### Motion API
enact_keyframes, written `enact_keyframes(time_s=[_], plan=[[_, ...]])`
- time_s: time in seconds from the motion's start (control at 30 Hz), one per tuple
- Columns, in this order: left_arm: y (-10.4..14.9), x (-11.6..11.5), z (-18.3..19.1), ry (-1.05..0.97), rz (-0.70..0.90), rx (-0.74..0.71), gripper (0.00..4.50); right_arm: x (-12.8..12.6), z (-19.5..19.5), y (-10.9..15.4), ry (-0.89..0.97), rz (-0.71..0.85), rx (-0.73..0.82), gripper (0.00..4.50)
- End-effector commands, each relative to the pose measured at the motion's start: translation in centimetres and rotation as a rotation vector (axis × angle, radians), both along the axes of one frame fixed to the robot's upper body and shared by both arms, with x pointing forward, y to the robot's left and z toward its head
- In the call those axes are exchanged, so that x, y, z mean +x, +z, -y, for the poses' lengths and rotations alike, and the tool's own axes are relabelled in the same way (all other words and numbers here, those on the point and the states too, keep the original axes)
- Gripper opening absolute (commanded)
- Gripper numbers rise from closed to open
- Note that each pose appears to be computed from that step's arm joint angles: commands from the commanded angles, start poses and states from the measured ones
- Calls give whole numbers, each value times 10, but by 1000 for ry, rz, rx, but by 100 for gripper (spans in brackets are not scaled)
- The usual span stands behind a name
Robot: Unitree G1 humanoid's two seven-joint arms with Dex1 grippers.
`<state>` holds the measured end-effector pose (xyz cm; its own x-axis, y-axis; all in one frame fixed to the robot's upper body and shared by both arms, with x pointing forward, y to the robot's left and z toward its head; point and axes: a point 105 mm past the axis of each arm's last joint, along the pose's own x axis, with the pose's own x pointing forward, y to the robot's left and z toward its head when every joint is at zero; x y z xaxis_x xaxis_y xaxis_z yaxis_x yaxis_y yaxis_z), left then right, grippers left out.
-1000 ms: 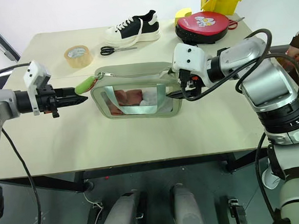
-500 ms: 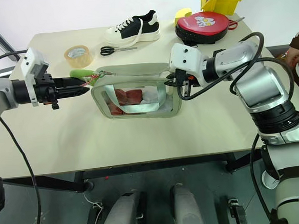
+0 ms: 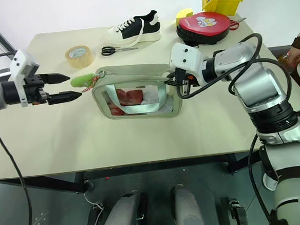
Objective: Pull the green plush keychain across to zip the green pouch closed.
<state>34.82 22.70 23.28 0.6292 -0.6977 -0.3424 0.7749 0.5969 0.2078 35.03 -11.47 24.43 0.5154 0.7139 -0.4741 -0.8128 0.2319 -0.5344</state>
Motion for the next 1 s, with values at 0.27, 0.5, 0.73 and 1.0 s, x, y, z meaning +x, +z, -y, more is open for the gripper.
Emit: enact_keyframes(time_s=[0.27,0.5,0.73,1.0], plan=[[24,4,3,-28,81,-46,350,-2,-5,12,18,38,19,0],[29,5,5,-53,95,-63,4,-2,-6,13,13,39,29,0],[64,10,28,-122,181,-167,4,0,-7,13,13,43,34,0],[42,6,60,-236,150,-66,4,0,-8,13,11,49,42,0]])
